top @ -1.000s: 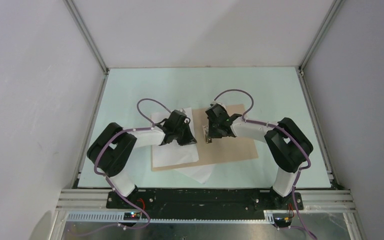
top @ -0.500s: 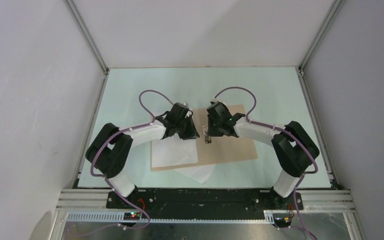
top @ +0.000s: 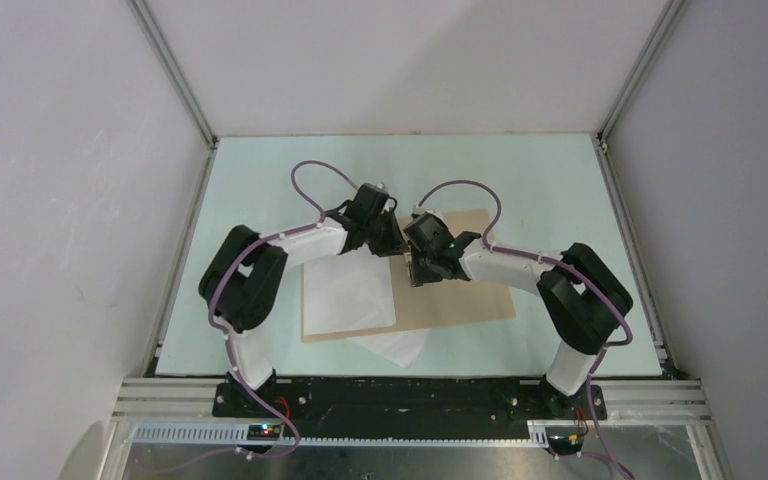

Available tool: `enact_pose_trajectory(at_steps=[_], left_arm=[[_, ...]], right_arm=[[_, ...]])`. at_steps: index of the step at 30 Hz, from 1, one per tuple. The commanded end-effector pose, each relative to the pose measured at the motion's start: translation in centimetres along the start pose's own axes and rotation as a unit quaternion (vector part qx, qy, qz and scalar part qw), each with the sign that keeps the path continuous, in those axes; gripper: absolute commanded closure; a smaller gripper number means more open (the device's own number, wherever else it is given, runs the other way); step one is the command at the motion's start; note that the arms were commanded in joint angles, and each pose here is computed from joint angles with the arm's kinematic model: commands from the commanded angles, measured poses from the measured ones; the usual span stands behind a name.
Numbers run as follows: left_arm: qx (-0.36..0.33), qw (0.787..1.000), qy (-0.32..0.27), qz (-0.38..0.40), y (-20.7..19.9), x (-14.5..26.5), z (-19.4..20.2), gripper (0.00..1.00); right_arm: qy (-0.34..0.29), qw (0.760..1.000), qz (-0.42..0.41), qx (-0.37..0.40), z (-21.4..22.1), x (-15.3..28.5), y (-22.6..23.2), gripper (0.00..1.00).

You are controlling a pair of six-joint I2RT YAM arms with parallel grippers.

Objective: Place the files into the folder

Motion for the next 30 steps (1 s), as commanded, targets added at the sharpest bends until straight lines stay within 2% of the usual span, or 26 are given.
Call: enact_pose_trajectory(at_steps=[1,7,16,26,30], left_arm=[[-0.014,1.0,-0.006,-0.017,0.7,-1.0,-1.2,0.75],[-0.025,0.999,0.001,-0.041,1.7,-2.2,-0.8,0.75],[-0.033,0.998,0.004,-0.048,1.2,-3.1,-0.4,0.75],[-0.031,0.989,-0.008,-0.141,2.1,-3.5,1.5,0.88],[-0.027,0.985,-0.019,-0.168,2.3,-3.3,2.4,0.89]], right_arm=[[-0.025,1.0,0.017,-0.005,-1.1,0.4,0.1,0.78],[-0.035,0.999,0.014,-0.015,-1.8,1.3,-0.6,0.78],[-0.035,0.999,0.003,-0.022,-2.4,1.4,-1.0,0.78],[-0.038,0.999,-0.011,-0.016,-2.6,1.8,-0.7,0.78],[-0.039,0.999,-0.02,-0.017,-2.7,1.9,-0.7,0.78]])
Point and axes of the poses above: each gripper's point midway between its finger pads, its own x axis back along the fingers, its own y axis along the line the jaws close on, z = x × y, the point moved 5 cm from there along x, back along the fingers, and after that the axes turned 14 degrees about -x, right-handed, at the moved point
